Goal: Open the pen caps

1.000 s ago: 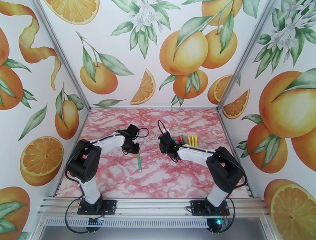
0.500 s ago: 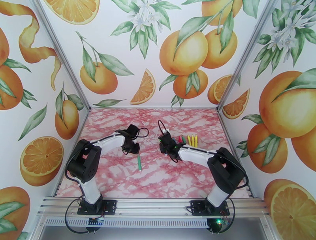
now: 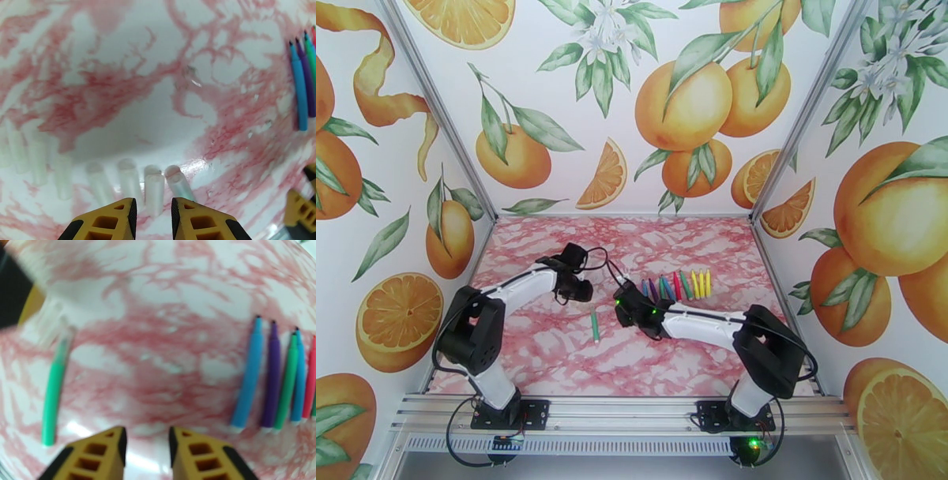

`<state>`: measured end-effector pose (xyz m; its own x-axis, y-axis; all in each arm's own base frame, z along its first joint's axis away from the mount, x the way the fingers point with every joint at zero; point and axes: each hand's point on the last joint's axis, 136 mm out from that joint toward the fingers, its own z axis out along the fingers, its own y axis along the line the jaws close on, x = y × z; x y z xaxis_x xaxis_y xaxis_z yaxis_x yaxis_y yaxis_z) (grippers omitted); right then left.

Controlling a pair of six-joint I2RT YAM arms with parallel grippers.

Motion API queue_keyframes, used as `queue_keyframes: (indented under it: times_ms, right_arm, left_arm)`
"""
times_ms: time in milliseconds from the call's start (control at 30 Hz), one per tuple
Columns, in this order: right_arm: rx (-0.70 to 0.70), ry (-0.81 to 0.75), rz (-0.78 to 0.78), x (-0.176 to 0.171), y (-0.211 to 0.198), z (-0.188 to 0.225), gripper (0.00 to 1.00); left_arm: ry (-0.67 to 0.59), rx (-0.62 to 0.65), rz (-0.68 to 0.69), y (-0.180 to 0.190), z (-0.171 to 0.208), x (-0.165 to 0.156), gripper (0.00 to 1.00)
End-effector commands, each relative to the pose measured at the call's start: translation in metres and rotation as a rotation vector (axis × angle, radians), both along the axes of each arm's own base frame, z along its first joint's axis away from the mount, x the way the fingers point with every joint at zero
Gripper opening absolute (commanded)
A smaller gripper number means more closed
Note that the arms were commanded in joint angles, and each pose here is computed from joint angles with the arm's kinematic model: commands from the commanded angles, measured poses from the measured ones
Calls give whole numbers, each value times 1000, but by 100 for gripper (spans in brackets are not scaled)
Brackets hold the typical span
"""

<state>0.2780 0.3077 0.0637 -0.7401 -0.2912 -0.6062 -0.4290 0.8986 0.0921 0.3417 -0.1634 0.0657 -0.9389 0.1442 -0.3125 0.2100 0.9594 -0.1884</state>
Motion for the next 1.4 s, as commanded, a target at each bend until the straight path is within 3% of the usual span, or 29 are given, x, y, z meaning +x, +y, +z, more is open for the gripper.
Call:
queue_keyframes:
  times_ms: [0,133,333,500,833,1367]
  right_arm:
    - [65,27,49,-11,23,8,37]
    - [65,70,97,-22,41,4,40]
    - [46,98,161,-34,65,-4,41]
    - [29,117,154,-33,75,-11,43]
    - [-11,154,143,-28,84,-33,43]
    - [-102,141,84,-18,78,-53,40]
  left_arm:
    - [-44,-44,30,14,13,1,40]
    - [-92,-51,71,32,23,-2,54]
    - [-136,-74,158,63,32,-8,59]
    - [-200,-81,265,84,33,-13,74]
    - [-230,-68,336,101,30,-25,76]
    - [-280,-134,333,95,38,-28,83]
